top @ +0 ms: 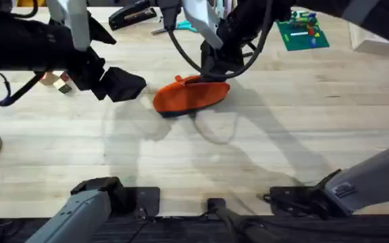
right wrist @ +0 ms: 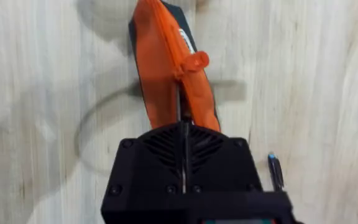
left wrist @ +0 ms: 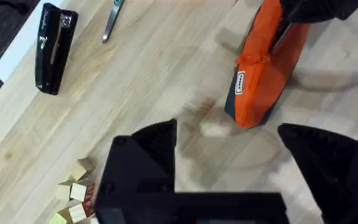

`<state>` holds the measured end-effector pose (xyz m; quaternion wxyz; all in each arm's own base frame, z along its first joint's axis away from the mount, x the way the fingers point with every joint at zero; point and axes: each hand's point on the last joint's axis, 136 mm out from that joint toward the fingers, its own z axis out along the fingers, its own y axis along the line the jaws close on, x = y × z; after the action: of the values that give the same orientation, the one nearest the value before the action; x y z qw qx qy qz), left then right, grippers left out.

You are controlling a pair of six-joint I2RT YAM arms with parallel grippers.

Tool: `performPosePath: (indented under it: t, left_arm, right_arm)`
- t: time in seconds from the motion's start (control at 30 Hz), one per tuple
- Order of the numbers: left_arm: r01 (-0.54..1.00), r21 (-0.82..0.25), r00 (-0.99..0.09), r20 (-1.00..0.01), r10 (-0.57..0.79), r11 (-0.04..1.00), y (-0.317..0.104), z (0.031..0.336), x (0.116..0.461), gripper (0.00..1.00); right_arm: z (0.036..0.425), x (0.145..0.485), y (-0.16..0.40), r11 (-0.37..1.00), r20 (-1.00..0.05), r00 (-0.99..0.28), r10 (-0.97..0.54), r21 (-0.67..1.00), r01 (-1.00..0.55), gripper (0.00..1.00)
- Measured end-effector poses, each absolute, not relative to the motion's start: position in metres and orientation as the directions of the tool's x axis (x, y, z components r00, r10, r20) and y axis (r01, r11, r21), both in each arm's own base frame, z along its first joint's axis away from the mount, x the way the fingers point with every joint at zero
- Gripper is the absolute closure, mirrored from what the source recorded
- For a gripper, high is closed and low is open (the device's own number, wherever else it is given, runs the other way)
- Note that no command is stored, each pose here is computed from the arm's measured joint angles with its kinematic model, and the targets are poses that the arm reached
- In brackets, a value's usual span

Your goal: Unzip the bag, pick up the pens from the table one at a time and place them inside, then zip the bag closed.

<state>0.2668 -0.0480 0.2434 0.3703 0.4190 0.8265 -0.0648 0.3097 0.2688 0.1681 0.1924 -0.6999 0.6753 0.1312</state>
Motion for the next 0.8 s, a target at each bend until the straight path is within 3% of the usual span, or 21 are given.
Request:
performPosePath:
  t: [0.43, 0.8]
  left_arm:
    - [0.741, 0.203, -0.375, -0.666, 0.645, 0.640, -0.048, 0.243, 0.267, 0.008]
    - [0.740, 0.206, -0.372, -0.668, 0.645, 0.640, -0.048, 0.244, 0.267, 0.008]
  right_arm:
    - [0.140, 0.310, 0.281, -0.051, -0.464, 0.050, -0.884, -0.012, -0.999, 0.969]
    - [0.141, 0.314, 0.286, -0.054, -0.484, 0.060, -0.873, -0.026, -0.998, 0.969]
